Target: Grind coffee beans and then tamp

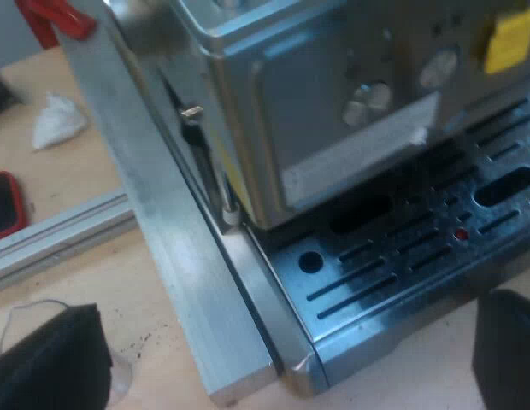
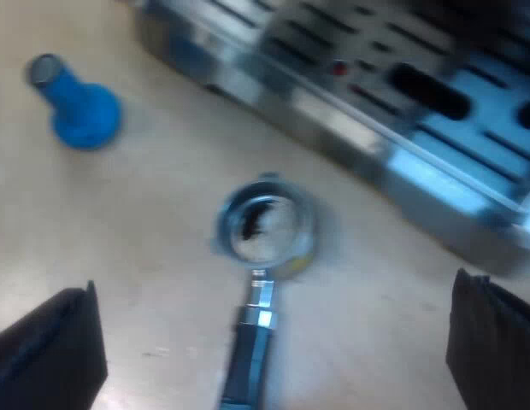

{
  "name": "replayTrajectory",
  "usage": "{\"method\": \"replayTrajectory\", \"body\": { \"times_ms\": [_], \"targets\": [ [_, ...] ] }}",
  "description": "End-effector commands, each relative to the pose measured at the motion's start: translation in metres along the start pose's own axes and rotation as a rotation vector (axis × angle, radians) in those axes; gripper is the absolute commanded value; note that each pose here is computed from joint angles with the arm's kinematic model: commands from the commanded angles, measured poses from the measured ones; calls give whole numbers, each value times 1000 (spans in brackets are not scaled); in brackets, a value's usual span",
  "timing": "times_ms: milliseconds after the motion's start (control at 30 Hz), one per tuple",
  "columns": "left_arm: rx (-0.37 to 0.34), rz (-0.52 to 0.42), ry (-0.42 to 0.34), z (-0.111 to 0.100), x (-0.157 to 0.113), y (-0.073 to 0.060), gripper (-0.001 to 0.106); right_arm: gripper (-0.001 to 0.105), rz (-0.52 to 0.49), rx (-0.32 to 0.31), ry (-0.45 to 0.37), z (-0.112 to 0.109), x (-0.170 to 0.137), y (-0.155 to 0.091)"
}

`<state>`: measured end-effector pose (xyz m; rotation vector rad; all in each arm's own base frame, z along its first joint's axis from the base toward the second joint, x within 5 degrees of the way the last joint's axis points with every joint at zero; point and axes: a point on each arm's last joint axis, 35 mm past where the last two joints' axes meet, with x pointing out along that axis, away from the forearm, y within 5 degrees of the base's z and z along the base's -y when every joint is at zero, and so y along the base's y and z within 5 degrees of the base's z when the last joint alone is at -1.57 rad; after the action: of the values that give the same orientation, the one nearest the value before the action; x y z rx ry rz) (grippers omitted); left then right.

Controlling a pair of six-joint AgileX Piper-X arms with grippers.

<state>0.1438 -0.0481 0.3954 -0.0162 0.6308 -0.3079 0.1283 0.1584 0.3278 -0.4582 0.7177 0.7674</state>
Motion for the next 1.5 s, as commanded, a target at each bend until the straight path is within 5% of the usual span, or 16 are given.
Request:
{"method": "replayTrajectory", "body": {
  "times_ms": [33, 333, 467, 567, 867, 1200, 1500],
  "targets": [
    [-64, 19, -24, 9, -4, 8, 87, 82, -60, 10, 14, -1, -14, -21],
    [-225, 85, -33, 13, -9, 42, 87, 82, -168, 271, -30, -25, -38, -98],
    [-225, 84, -28, 12, -9, 42, 87, 82, -211, 308, -33, -32, -44, -109],
    [-226, 87, -23, 12, -9, 42, 87, 82, -348, 367, -37, -49, -64, -130],
    [-220, 107, -46, 8, -20, 39, 87, 82, -473, 329, -122, -60, -103, -120],
    [-198, 271, -199, -6, -65, 30, 87, 82, -564, 246, -247, -63, -139, -87],
    [-186, 306, -408, -77, -118, 9, 87, 82, -705, 211, -337, -87, -168, -41]
  ]
}}
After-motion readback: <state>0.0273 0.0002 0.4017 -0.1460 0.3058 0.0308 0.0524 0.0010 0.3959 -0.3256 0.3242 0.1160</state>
